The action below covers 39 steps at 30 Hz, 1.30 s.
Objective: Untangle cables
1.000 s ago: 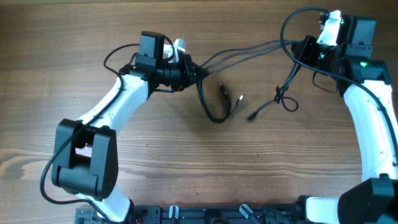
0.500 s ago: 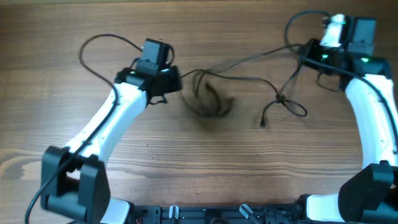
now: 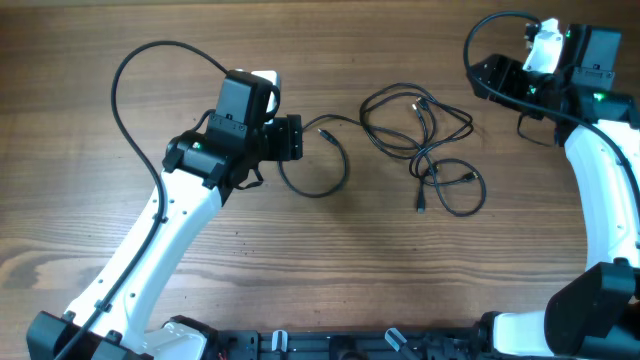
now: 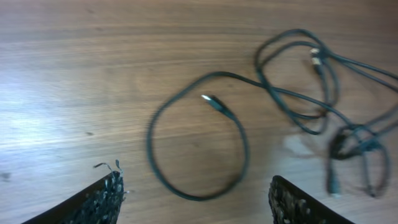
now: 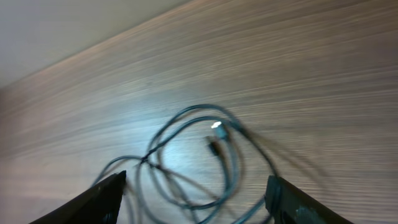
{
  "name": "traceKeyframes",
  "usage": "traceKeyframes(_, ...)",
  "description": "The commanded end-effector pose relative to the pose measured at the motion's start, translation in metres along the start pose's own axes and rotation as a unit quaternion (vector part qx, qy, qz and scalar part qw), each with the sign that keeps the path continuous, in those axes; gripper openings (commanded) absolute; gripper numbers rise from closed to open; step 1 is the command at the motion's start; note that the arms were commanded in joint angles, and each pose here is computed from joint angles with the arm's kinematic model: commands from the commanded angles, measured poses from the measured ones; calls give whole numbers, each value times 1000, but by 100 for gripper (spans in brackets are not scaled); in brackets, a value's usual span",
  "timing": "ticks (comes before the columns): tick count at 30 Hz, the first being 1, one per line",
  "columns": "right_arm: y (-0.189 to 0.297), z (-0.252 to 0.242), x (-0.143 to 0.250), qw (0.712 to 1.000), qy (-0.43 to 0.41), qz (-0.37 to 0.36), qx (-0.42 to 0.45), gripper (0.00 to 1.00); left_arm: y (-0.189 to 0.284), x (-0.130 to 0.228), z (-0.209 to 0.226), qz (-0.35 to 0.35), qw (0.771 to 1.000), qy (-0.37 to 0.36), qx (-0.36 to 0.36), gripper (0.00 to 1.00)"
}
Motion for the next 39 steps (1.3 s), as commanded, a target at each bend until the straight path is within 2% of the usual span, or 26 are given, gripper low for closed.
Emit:
traceKeyframes(1,14,26,-15,998,8,-25,-58,76,0,9,-16,30,997,58,49,72)
traceKeyframes(5,13,26,-13,998,-5,-19,-57,75,-23,20,-11,62,990,124,25,67)
traceKeyframes(10,11,21,-6,999,-11,-6,-45,76,-64,33,-3,83,991,101,-13,69)
traceKeyframes(12,11,21,-6,999,-12,-5,-44,75,-81,25,-1,66,996,51,-12,70)
traceKeyframes(15,11,21,-5,999,-12,-5,-44,76,-109,4,-12,20,997,-67,21,71)
traceKeyframes(18,11,21,-3,999,-15,-1,-44,76,-144,-11,-16,-22,986,-164,38,71)
traceKeyframes(23,11,21,-3,999,-14,-1,-42,75,-186,-8,-13,-38,966,-254,42,68)
traceKeyframes(39,11,21,0,999,-18,6,-42,76,-217,3,-4,-34,964,-260,40,64)
Point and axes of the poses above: each gripper's point midway between its finger pads, its own y axis back along the fingers, its own z axis along the line the jaws close on, x = y × z, the point moved 1 cm from there along y, back along the fingers, and after that the axes turned 13 degrees about y, right-handed, at the moved point
